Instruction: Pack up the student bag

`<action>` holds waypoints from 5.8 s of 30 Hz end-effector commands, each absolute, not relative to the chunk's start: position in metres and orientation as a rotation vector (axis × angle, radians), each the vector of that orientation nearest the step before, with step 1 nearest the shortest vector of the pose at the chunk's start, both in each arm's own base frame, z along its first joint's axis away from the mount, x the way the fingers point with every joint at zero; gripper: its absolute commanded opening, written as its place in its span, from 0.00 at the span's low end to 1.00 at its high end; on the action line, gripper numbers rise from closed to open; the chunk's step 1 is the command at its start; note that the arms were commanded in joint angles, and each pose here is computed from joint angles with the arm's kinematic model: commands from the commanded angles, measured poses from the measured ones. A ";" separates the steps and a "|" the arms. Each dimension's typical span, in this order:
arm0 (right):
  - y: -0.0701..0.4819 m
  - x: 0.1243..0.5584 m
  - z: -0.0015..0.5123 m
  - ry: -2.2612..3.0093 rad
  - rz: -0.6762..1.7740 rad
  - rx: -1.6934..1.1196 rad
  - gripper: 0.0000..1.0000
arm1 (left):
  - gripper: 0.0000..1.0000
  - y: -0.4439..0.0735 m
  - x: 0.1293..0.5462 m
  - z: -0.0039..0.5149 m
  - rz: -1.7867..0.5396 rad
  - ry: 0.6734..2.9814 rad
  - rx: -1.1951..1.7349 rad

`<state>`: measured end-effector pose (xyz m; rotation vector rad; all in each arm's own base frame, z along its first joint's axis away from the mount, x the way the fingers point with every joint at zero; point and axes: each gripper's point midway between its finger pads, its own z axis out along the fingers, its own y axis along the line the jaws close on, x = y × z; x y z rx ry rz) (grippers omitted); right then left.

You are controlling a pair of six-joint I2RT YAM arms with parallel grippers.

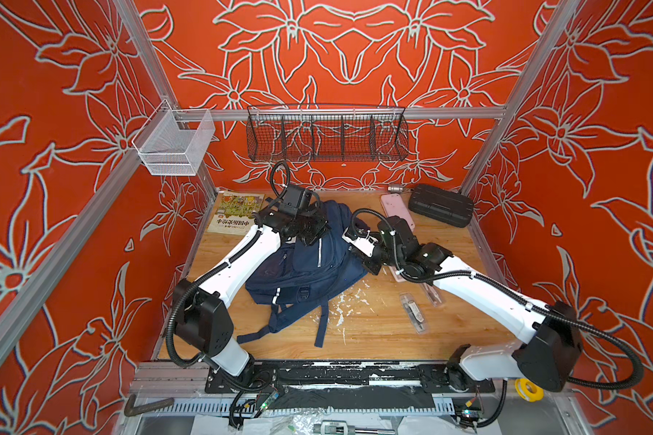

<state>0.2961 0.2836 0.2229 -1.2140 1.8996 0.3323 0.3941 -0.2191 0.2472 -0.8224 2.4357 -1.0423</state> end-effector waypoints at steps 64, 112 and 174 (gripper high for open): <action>0.278 0.292 0.247 1.523 0.624 -1.417 0.00 | 0.59 -0.220 0.375 0.251 -0.408 2.839 0.031; 0.287 0.263 0.205 1.413 0.341 -1.662 0.00 | 0.80 -0.310 0.342 0.159 -0.573 3.092 0.619; 0.355 0.205 0.186 1.414 0.519 -1.507 0.00 | 0.67 -0.265 0.429 0.276 -0.709 2.637 0.071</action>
